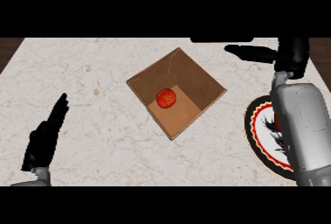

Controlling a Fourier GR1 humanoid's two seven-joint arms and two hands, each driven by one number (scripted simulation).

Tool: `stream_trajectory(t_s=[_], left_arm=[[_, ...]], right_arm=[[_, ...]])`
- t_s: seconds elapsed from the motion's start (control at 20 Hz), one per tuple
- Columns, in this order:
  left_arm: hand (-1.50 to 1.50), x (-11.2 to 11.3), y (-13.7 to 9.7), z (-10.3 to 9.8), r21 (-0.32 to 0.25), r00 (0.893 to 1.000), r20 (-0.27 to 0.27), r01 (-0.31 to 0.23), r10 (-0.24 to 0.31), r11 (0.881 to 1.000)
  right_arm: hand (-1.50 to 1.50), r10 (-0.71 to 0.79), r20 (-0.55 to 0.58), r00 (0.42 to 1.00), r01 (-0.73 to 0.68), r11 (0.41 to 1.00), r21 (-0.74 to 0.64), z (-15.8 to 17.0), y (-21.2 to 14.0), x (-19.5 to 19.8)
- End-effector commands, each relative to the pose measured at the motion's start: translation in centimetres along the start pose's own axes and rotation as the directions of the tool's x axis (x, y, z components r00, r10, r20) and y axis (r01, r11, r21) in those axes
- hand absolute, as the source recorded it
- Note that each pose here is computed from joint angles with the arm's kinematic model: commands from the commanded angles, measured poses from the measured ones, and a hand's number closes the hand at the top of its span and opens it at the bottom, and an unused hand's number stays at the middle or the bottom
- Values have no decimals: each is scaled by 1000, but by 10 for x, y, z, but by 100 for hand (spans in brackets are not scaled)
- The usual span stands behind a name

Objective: Pick the tomato from the plate and place it in the cardboard box

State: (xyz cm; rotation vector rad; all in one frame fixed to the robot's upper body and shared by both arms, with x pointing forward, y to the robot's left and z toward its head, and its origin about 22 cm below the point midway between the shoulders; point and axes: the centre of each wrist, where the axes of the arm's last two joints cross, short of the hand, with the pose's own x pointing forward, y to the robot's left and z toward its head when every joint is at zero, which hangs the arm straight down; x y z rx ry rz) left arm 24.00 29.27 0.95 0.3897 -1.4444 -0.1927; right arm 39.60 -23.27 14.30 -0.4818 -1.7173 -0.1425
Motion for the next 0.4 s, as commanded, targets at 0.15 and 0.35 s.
stream_trajectory(t_s=[0.15,0.35], left_arm=[[0,-11,-23,13,-7,1000,-1,2,-2,1000],[0,10,-10,2,-7,1000,-9,9,-9,1000]], right_arm=[[-150,-34,36,999,36,998,-42,0,-122,-17],[-150,-16,42,999,16,1000,3,-8,-181,-18]])
